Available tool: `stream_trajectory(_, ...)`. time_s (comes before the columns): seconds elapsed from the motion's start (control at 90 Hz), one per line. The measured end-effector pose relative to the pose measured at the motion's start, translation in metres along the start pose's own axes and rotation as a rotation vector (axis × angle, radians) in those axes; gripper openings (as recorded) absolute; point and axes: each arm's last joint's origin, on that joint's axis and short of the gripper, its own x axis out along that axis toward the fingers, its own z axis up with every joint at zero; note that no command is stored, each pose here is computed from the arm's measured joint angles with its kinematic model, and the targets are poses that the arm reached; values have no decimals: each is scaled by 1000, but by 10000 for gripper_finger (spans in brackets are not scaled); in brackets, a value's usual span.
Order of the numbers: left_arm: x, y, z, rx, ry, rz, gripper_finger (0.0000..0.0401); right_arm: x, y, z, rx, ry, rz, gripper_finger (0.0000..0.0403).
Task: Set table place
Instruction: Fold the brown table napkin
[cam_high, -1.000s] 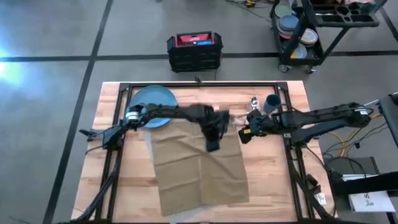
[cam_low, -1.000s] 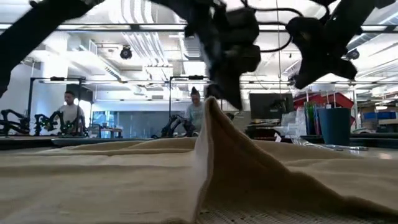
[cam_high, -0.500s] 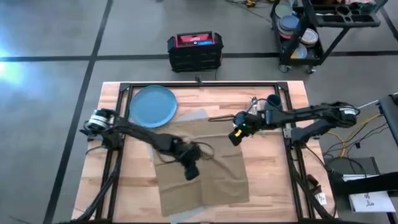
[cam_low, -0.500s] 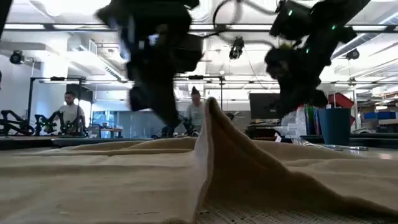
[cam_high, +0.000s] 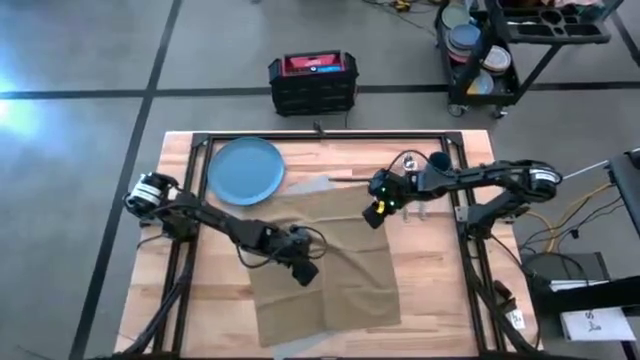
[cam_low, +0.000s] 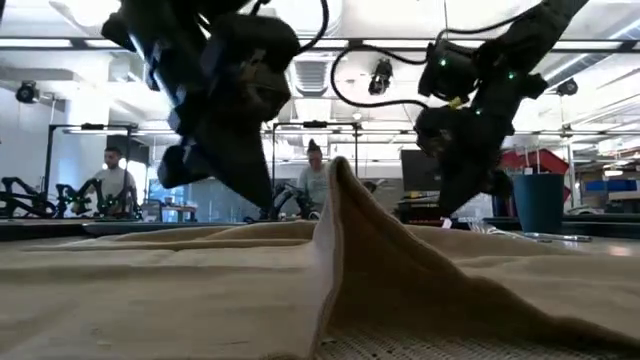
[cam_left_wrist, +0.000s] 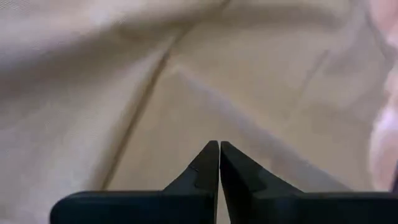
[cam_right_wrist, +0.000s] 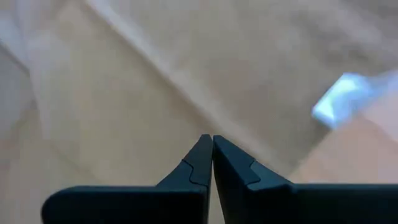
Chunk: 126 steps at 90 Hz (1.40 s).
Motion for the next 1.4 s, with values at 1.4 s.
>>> stream_trajectory(1.4, 9, -16, -16, 204, 237, -272, 0, -52, -29, -30, 120, -41, -117, 0)
